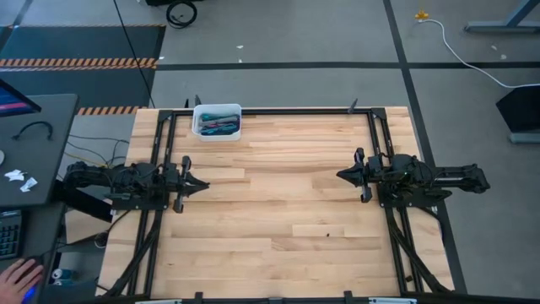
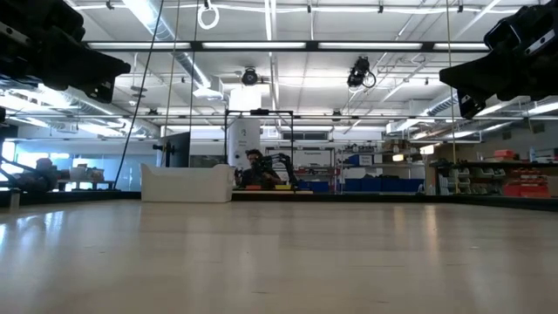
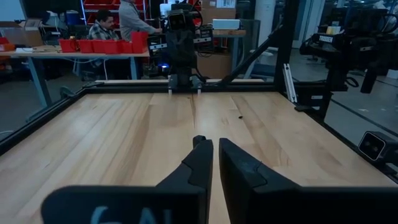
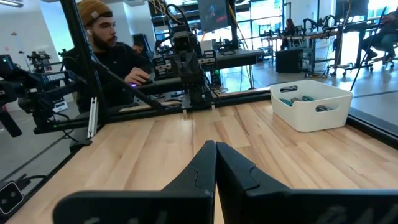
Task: Pick and place USB-C Cables
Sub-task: Return to Home Position
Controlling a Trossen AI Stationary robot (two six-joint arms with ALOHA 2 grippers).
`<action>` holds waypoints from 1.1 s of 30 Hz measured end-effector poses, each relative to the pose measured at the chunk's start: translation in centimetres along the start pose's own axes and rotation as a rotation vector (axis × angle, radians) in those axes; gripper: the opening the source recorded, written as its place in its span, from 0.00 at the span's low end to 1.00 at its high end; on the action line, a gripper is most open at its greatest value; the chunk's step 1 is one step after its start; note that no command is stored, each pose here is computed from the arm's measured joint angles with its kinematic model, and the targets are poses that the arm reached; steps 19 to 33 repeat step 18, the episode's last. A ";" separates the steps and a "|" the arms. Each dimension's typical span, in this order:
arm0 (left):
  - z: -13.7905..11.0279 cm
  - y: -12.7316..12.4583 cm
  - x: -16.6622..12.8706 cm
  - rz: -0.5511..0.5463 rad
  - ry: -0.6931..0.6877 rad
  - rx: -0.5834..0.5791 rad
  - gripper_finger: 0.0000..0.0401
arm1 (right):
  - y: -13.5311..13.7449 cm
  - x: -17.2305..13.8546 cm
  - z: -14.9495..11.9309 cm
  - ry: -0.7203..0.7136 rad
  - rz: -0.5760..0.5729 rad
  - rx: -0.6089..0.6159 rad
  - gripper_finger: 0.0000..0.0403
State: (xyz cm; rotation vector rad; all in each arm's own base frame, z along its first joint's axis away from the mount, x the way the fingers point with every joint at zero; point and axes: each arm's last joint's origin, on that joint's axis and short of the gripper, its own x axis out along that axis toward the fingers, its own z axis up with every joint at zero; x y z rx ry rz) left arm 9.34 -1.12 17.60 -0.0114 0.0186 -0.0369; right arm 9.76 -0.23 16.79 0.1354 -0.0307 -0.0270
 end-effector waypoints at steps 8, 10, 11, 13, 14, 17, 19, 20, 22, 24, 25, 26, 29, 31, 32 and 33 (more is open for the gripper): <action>0.0 0.0 0.0 0.000 0.000 0.000 0.07 | 0.0 0.0 0.0 0.000 0.000 0.000 0.03; 0.0 0.0 0.0 0.000 0.000 0.000 0.06 | 0.0 0.0 0.0 0.000 0.000 0.000 0.03; 0.0 0.0 0.0 0.000 0.000 0.000 0.06 | 0.0 0.0 0.0 0.000 0.000 0.000 0.03; 0.0 0.0 0.0 0.000 0.000 0.000 0.06 | 0.0 0.0 0.0 0.000 0.000 0.000 0.03; 0.0 0.0 0.0 0.000 0.000 0.000 0.06 | 0.0 0.0 0.0 0.000 0.000 0.000 0.03; 0.0 0.0 0.0 0.000 0.000 0.000 0.08 | 0.0 0.0 0.0 0.000 0.000 0.000 0.03; 0.0 0.0 0.0 0.000 0.000 0.000 0.08 | 0.0 0.0 0.0 0.000 0.000 0.000 0.03; 0.0 0.0 0.0 0.000 0.000 0.000 0.08 | 0.0 0.0 0.0 0.000 0.000 0.000 0.03; 0.0 0.0 0.0 0.000 0.000 0.000 0.08 | 0.0 0.0 0.0 0.000 0.000 0.000 0.03; 0.0 0.0 0.0 0.000 0.000 0.000 0.08 | 0.0 0.0 0.0 0.000 0.000 0.000 0.03; 0.0 0.0 0.0 0.000 0.000 0.000 0.08 | 0.0 0.0 0.0 0.000 0.000 0.000 0.03; 0.0 0.0 0.0 0.000 0.000 0.000 0.08 | 0.0 0.0 0.0 0.000 0.000 0.000 0.03; 0.0 0.0 0.0 0.000 0.000 0.000 0.08 | 0.0 0.0 0.0 0.000 0.000 0.000 0.03; 0.0 0.0 0.0 0.000 0.000 0.000 0.08 | 0.0 0.0 0.0 0.000 0.000 0.000 0.03; 0.0 0.0 0.0 0.000 0.000 0.000 0.08 | 0.0 0.0 0.0 0.000 0.000 0.000 0.03; 0.0 0.0 0.0 0.000 0.000 0.000 0.08 | 0.0 0.0 0.0 0.000 0.000 0.000 0.03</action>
